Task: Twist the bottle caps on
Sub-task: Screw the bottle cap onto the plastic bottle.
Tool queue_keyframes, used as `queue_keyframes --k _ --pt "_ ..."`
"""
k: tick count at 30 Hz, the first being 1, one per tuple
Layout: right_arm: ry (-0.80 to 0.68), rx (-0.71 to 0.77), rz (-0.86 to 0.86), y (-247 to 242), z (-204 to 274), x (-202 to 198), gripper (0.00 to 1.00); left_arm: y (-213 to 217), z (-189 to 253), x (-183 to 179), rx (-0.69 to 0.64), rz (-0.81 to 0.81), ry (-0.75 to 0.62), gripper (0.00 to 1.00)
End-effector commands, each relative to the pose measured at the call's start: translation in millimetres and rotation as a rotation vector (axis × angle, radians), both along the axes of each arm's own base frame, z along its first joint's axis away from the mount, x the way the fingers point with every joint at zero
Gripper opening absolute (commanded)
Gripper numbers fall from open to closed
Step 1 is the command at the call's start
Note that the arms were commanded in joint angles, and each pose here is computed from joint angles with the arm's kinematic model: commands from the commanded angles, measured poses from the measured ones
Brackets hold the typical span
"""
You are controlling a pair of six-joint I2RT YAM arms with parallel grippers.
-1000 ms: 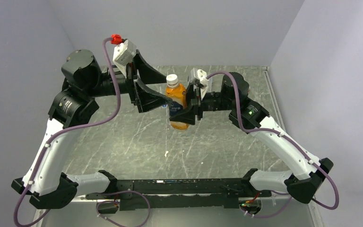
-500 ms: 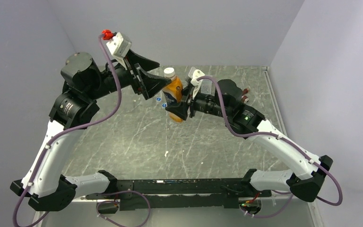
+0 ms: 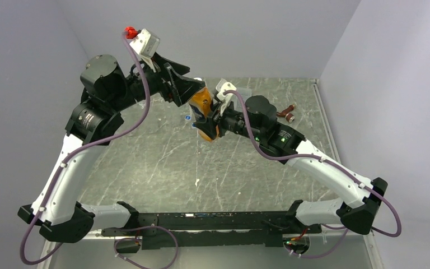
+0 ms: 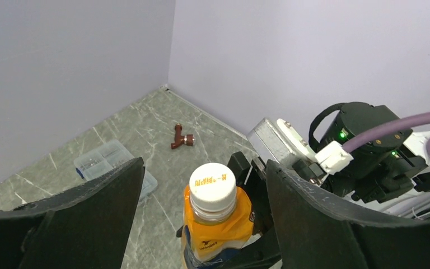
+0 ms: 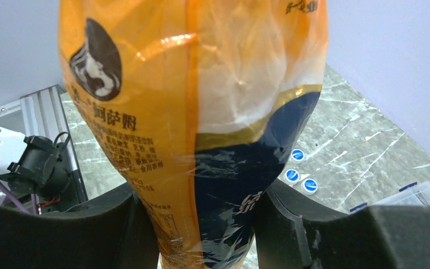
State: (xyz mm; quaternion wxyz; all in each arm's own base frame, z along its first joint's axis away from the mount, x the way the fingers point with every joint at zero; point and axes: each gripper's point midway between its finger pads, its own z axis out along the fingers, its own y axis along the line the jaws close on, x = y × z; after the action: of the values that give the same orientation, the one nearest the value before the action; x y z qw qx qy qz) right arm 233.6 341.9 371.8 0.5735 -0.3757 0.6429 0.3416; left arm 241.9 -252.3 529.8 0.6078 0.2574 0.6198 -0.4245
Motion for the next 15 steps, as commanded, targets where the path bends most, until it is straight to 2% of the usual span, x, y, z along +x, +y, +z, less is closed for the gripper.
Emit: queue_keyframes --k 1,15 --pt "-0.070 0.062 -0.030 2.1 27.3 6.5 0.00 5.2 15.4 5.8 -0.043 0.048 -0.007 0.83" --pt "-0.068 0.048 -0.047 2.6 24.5 10.2 0.00 -4.3 8.3 8.9 -0.028 0.008 0.023 0.68"
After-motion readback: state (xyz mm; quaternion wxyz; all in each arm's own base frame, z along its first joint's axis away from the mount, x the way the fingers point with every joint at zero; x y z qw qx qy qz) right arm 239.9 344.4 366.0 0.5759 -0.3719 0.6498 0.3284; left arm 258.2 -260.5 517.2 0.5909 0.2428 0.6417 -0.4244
